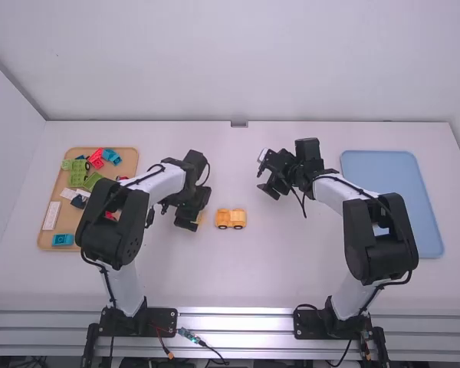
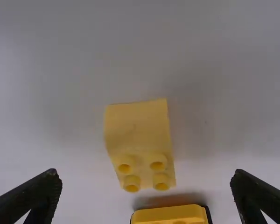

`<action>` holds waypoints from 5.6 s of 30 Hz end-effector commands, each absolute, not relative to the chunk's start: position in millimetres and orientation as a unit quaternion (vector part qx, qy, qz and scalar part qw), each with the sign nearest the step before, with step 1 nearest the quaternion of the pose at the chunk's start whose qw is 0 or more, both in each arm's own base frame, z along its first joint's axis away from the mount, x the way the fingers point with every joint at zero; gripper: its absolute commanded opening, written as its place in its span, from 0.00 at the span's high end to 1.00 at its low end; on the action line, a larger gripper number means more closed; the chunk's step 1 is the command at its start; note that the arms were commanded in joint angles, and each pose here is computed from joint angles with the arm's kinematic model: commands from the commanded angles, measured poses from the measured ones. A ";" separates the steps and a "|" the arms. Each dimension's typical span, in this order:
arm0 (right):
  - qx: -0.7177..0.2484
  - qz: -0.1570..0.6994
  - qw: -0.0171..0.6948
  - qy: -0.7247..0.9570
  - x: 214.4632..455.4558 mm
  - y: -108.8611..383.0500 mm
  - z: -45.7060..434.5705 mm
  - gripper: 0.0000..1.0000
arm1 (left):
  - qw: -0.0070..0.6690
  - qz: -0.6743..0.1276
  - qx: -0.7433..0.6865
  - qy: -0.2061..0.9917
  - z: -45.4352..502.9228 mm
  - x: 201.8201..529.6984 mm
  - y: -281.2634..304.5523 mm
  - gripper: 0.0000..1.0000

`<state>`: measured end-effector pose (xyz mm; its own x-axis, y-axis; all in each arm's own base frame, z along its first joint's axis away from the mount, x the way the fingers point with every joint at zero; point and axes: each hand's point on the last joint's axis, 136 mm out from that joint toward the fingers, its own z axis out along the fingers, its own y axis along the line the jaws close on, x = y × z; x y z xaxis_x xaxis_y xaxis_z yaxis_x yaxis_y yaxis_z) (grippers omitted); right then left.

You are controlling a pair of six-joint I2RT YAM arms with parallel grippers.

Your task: Assemble lego blocks to make yellow taxi

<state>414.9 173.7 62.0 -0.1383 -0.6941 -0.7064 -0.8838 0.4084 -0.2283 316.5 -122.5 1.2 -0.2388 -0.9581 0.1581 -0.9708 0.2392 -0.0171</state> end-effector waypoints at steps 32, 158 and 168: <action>-0.534 0.109 0.421 0.725 422.4 176.4 82.8 0.01 | -0.082 0.104 0.015 -0.991 96.8 360.4 -85.7 0.01; -0.595 0.372 0.396 0.592 282.3 252.0 -5.3 0.01 | -0.397 0.295 -0.606 -0.623 -6.1 316.6 -122.9 0.06; -0.590 0.386 0.391 0.592 285.2 253.9 -9.9 0.01 | -0.390 0.318 -0.610 -0.612 -9.0 319.8 -124.7 0.08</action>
<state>281.2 249.8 -13.1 -0.0005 -0.4165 -0.9091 -0.9998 0.0191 -0.0082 315.5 -125.3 -13.7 0.0089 0.5217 -0.8531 0.9966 0.0654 0.0503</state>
